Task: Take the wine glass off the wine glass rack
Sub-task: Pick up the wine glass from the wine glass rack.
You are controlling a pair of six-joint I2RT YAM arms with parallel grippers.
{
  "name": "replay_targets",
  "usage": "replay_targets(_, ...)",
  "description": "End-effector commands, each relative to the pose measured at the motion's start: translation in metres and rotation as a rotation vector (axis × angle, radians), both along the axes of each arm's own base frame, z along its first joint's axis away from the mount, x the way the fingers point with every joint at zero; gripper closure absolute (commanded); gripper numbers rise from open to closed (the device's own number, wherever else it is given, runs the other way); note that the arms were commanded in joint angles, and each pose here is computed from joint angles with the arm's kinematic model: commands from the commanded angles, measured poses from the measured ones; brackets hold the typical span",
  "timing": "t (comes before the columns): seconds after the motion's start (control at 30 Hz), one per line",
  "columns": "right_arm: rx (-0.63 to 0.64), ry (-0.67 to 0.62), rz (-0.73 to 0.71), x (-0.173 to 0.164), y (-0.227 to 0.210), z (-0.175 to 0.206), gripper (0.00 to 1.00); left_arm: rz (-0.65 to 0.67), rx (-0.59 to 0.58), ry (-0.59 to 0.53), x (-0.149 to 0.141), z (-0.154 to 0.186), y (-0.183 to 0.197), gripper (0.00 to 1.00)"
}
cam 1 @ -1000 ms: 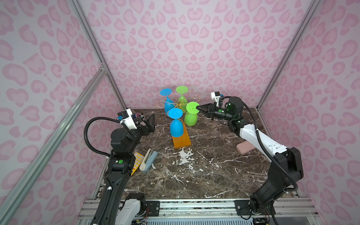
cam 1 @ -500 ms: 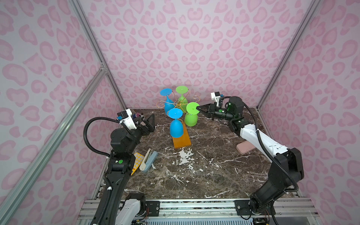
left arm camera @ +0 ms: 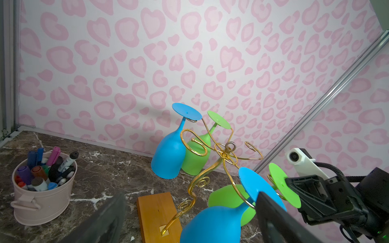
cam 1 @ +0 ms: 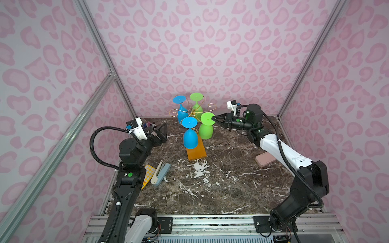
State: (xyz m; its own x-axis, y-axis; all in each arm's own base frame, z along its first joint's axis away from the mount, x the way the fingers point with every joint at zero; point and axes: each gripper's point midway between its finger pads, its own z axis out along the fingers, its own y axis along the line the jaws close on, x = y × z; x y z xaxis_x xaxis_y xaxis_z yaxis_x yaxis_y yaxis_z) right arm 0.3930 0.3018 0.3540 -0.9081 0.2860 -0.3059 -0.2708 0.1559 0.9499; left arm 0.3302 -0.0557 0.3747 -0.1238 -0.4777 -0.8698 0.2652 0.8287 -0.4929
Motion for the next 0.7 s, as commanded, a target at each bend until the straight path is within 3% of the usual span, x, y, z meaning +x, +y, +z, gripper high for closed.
replay_targets(0.0, -0.014, 0.033, 0.021, -0.004, 0.002, -0.006, 1.0, -0.006, 0.001, -0.037, -0.004, 0.013, -0.001, 0.03)
replay_targets(0.67, -0.026, 0.047, 0.027, -0.007, 0.01, -0.007, 1.0, -0.009, -0.003, -0.036, -0.005, 0.011, -0.001, 0.03)
